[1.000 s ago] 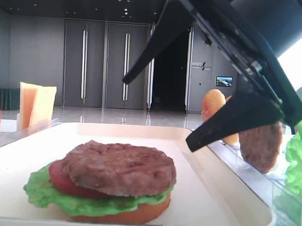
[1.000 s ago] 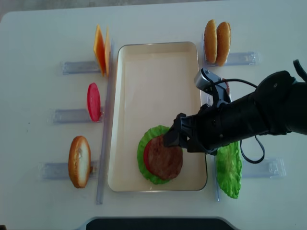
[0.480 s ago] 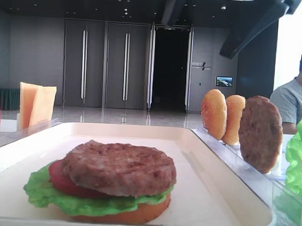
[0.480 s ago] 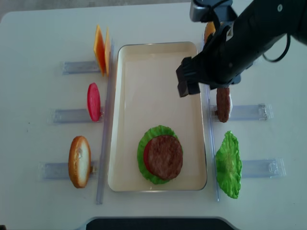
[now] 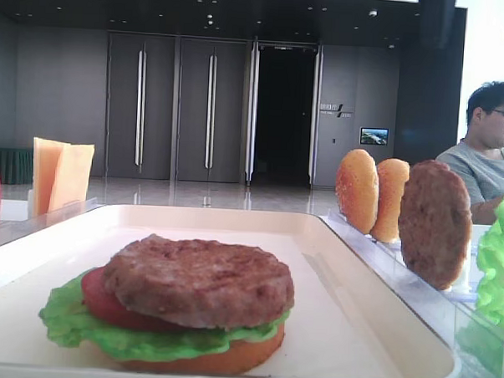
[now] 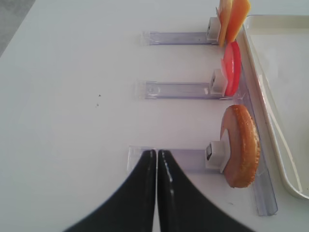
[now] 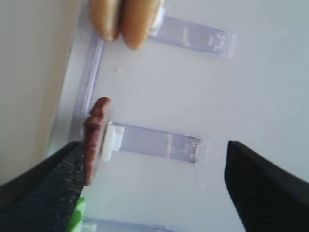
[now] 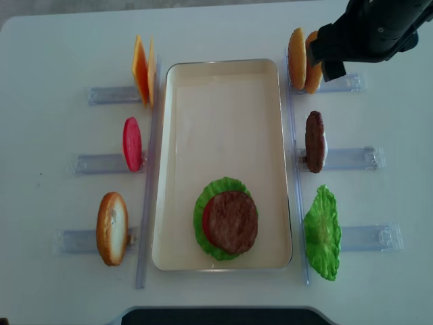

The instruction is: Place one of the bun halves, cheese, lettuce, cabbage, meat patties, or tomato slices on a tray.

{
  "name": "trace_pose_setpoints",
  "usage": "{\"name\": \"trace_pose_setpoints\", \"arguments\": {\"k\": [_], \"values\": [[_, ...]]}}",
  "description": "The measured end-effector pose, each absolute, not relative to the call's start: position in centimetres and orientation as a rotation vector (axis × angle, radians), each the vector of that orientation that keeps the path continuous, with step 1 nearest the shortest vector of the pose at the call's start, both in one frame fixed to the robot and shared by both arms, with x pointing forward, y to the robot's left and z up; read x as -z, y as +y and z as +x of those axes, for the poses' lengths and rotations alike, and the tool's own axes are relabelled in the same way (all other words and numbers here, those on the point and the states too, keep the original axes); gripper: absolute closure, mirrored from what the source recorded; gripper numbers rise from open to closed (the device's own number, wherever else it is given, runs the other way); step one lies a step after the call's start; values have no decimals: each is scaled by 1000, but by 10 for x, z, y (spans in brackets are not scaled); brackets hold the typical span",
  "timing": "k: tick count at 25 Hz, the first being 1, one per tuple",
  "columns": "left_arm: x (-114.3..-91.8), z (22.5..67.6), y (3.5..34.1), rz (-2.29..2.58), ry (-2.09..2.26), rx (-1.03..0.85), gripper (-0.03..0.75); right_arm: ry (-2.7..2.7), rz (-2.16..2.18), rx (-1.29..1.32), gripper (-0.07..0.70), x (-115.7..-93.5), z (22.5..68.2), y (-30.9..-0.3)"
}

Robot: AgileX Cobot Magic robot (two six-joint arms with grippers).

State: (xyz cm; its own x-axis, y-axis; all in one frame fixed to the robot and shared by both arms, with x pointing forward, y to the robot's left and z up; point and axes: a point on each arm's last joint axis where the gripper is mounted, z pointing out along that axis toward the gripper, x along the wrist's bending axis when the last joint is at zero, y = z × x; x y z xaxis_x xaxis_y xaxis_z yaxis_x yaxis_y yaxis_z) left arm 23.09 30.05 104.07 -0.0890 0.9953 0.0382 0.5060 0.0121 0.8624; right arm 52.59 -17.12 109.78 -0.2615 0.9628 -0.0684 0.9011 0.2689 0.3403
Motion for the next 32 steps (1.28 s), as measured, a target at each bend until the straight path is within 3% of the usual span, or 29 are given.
{"name": "trace_pose_setpoints", "arguments": {"k": [16,22,32], "values": [[-1041,231,301,1554,1663,-992,722,1855,2176,-187,70,-1097,549,-314],[-1041,231,301,1554,1663,-992,722,1780,2232,-171,69,-1097,547,-335],[-1041,231,301,1554,1663,-992,722,1766,2224,-173,69,-1101,544,-338]]}}
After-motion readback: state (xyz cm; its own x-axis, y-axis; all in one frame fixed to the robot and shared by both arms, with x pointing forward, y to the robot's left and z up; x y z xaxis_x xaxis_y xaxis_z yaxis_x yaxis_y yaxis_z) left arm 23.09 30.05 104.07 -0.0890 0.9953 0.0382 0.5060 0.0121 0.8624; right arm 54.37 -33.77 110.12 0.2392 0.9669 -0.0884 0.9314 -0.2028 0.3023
